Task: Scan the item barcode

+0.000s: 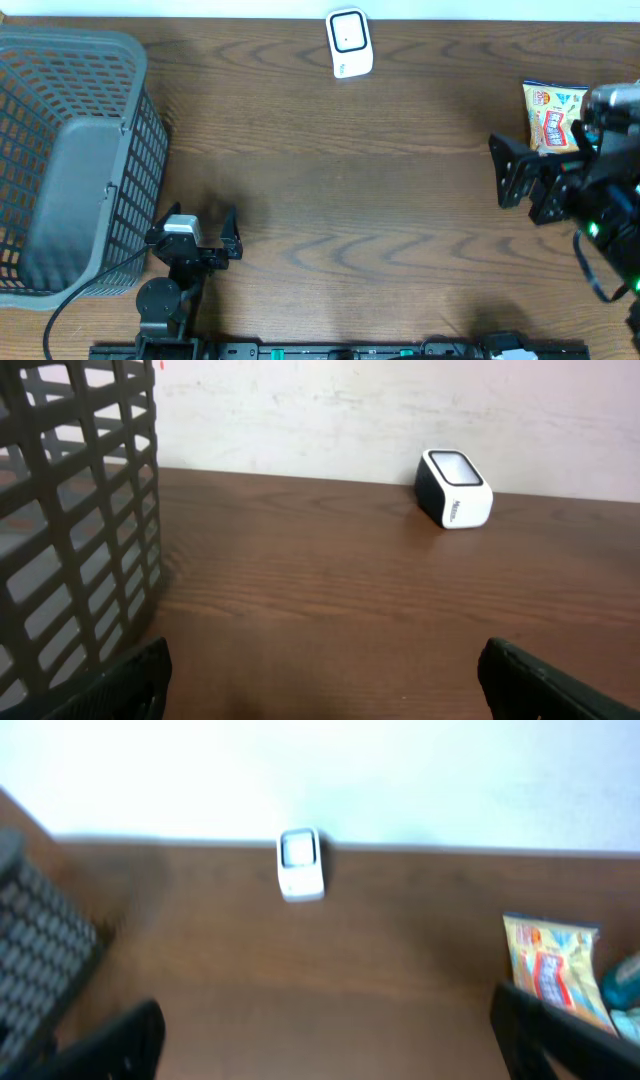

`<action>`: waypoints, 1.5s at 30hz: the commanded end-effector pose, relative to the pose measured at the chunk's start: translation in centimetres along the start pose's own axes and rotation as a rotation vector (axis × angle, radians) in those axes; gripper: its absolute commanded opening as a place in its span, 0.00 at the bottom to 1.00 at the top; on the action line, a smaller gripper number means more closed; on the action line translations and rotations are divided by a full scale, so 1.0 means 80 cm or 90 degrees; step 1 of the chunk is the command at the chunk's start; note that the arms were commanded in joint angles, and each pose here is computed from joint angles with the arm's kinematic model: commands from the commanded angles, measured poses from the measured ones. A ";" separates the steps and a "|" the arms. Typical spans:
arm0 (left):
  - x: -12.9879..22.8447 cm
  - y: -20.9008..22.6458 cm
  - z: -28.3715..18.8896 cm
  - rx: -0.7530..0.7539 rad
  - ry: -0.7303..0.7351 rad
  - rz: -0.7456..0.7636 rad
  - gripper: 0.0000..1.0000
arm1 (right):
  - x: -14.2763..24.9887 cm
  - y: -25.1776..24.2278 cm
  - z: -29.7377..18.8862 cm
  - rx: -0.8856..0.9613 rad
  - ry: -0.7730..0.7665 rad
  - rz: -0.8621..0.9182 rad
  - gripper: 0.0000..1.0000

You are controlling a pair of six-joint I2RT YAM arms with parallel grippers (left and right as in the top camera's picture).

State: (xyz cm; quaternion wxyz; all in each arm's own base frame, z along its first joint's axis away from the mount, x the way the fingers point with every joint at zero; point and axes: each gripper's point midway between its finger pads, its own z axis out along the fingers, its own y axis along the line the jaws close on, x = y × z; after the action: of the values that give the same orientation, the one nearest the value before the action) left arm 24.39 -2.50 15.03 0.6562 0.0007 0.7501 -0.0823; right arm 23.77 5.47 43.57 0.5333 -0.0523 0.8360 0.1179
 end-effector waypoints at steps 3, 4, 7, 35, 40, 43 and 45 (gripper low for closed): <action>0.020 -0.001 0.002 0.006 0.027 0.007 0.98 | 0.042 0.004 -0.002 -0.026 -0.052 -0.019 0.99; 0.020 -0.001 0.002 0.006 0.027 0.007 0.98 | 0.057 0.004 0.001 -0.033 -0.079 -0.023 0.99; 0.020 -0.001 0.002 0.006 0.027 0.007 0.98 | 0.081 0.006 0.009 -0.053 -0.127 -0.032 0.99; 0.020 -0.001 0.002 0.006 0.027 0.007 0.98 | 0.229 -0.064 0.093 0.014 -0.400 -0.072 0.99; 0.020 -0.001 0.002 0.006 0.027 0.007 0.98 | 0.251 -0.081 0.109 0.050 -0.361 -0.050 0.99; 0.020 -0.001 0.002 0.006 0.027 0.007 0.98 | 0.257 -0.087 0.112 0.064 -0.347 -0.043 0.99; 0.020 -0.001 0.002 0.006 0.027 0.007 0.98 | 0.268 -0.090 0.118 0.069 -0.322 -0.036 0.99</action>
State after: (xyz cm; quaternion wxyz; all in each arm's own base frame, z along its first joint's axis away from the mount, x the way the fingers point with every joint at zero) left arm 24.40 -2.50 15.01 0.6559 0.0007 0.7504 -0.0823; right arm 24.38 2.38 20.21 0.7390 -0.0285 0.6680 0.0832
